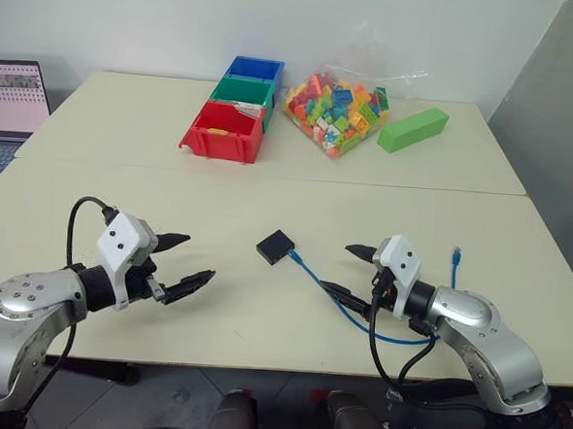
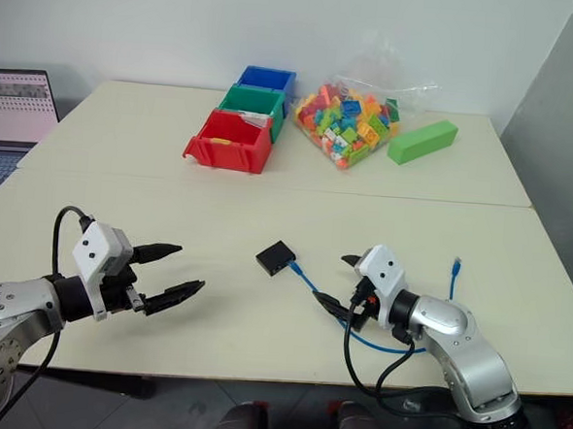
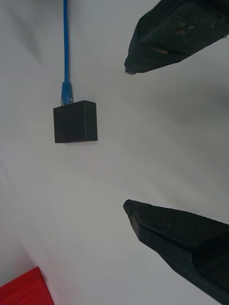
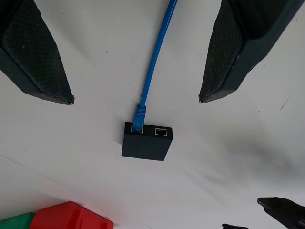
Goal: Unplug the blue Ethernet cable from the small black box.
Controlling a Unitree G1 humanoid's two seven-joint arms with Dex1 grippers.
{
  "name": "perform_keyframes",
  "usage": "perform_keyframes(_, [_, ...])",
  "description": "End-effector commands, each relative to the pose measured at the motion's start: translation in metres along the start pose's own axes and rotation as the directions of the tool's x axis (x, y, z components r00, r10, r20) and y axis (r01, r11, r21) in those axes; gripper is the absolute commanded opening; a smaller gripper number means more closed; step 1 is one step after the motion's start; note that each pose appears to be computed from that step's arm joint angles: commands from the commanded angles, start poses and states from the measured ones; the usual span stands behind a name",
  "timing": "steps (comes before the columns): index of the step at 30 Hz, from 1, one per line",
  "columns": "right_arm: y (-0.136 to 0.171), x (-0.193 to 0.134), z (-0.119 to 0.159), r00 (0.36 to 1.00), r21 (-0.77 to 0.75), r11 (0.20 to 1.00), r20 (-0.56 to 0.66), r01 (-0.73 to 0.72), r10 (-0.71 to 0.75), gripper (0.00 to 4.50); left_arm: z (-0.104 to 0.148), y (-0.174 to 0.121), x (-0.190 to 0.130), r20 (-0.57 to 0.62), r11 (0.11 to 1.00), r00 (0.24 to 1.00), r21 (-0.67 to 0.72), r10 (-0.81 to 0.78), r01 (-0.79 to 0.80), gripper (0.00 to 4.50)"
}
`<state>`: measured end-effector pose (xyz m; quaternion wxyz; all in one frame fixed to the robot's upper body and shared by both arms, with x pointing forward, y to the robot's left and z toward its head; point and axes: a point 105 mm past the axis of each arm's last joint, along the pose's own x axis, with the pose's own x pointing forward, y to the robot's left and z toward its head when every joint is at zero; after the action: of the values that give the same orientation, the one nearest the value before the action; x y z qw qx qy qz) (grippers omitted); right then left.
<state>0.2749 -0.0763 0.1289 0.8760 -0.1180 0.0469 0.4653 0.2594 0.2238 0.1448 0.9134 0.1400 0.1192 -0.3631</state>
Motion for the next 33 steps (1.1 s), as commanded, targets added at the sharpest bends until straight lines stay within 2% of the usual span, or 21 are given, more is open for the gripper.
perform_keyframes(1, [-0.001, -0.002, 0.012, 0.999, -0.029, 1.000, 0.040, 0.006, -0.005, 4.45, 0.017, -0.005, -0.002, 0.042, 0.998, 0.999, 0.050, -0.026, 0.024, 4.49])
perform_keyframes(12, [-0.003, 0.005, 0.010, 0.999, -0.023, 0.999, 0.038, 0.028, -0.027, 4.45, 0.014, -0.011, 0.001, 0.026, 0.999, 0.999, 0.044, -0.034, 0.032, 4.49])
perform_keyframes(18, [-0.005, 0.037, -0.004, 0.997, -0.022, 0.997, -0.023, 0.075, -0.076, 4.45, 0.009, -0.013, 0.004, 0.008, 0.998, 0.999, 0.050, -0.047, 0.046, 4.49])
perform_keyframes(21, [-0.001, 0.055, -0.009, 0.996, -0.021, 0.997, -0.036, 0.076, -0.077, 4.45, 0.011, -0.008, 0.005, 0.027, 0.999, 0.999, 0.007, -0.047, 0.047, 4.49])
perform_keyframes(25, [0.001, 0.085, -0.018, 0.992, 0.028, 0.993, -0.063, 0.115, -0.113, 4.45, 0.011, -0.015, 0.004, 0.034, 0.993, 0.993, 0.034, -0.110, 0.109, 4.49])
perform_keyframes(30, [-0.002, 0.102, -0.028, 0.981, 0.050, 0.984, -0.099, 0.170, -0.164, 4.45, 0.005, -0.019, 0.005, 0.014, 0.991, 0.992, 0.040, -0.125, 0.124, 4.49])
perform_keyframes(31, [-0.002, 0.103, -0.029, 0.980, 0.046, 0.984, -0.105, 0.174, -0.168, 4.09, 0.005, -0.020, 0.005, 0.013, 0.991, 0.992, 0.040, -0.126, 0.126, 4.50])
perform_keyframes(33, [-0.002, 0.104, -0.030, 0.979, 0.041, 0.983, -0.110, 0.177, -0.172, 3.79, 0.005, -0.020, 0.004, 0.016, 0.991, 0.991, 0.036, -0.129, 0.129, 4.50])
